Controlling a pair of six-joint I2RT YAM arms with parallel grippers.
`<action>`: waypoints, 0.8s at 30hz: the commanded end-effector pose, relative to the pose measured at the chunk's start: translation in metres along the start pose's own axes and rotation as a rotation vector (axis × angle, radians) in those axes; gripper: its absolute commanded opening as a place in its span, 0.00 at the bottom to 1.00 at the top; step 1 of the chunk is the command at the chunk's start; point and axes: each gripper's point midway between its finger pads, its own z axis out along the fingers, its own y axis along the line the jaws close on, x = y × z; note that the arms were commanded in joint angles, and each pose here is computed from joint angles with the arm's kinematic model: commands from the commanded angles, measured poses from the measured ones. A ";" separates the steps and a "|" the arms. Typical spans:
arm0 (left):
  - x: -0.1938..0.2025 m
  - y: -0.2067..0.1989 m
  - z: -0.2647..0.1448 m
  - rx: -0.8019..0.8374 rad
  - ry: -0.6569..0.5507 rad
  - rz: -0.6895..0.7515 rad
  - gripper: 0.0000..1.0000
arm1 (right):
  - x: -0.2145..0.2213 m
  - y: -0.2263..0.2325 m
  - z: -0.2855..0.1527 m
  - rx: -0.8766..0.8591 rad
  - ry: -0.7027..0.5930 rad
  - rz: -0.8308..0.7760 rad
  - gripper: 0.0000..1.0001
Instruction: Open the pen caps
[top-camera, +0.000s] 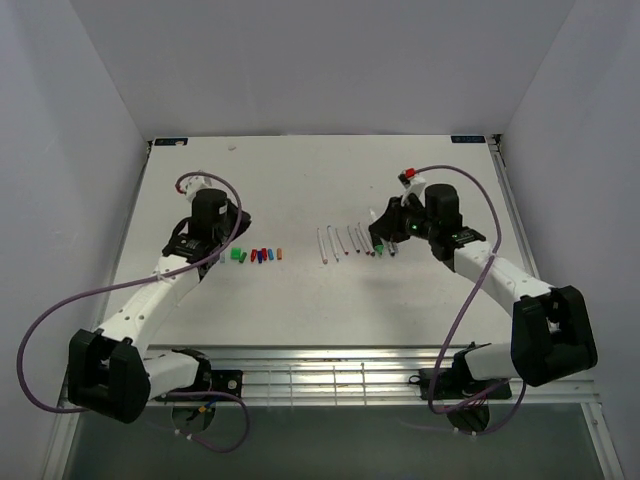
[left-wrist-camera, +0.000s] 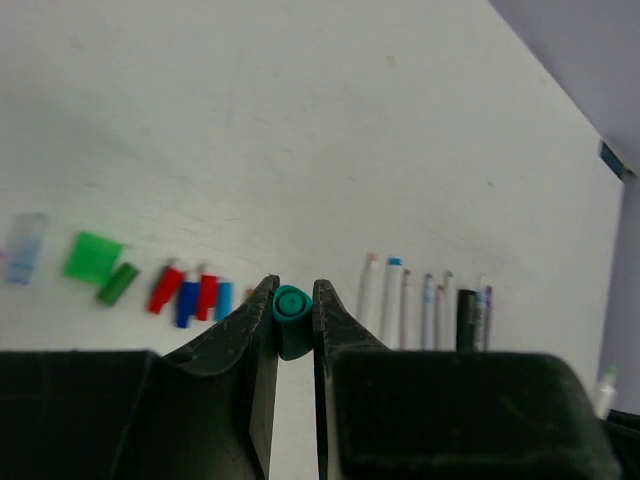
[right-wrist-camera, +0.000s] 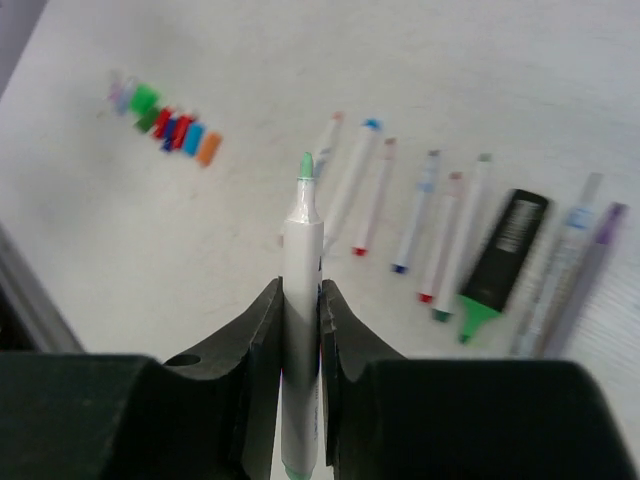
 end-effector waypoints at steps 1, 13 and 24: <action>-0.003 0.072 -0.021 -0.252 -0.050 -0.025 0.00 | -0.010 -0.065 -0.020 0.235 0.016 0.015 0.08; 0.013 0.174 -0.018 -0.581 -0.043 -0.100 0.00 | 0.002 -0.147 -0.021 0.364 0.060 0.162 0.08; 0.016 0.218 0.009 -0.640 0.042 -0.204 0.00 | 0.017 -0.159 -0.018 0.392 0.094 0.166 0.08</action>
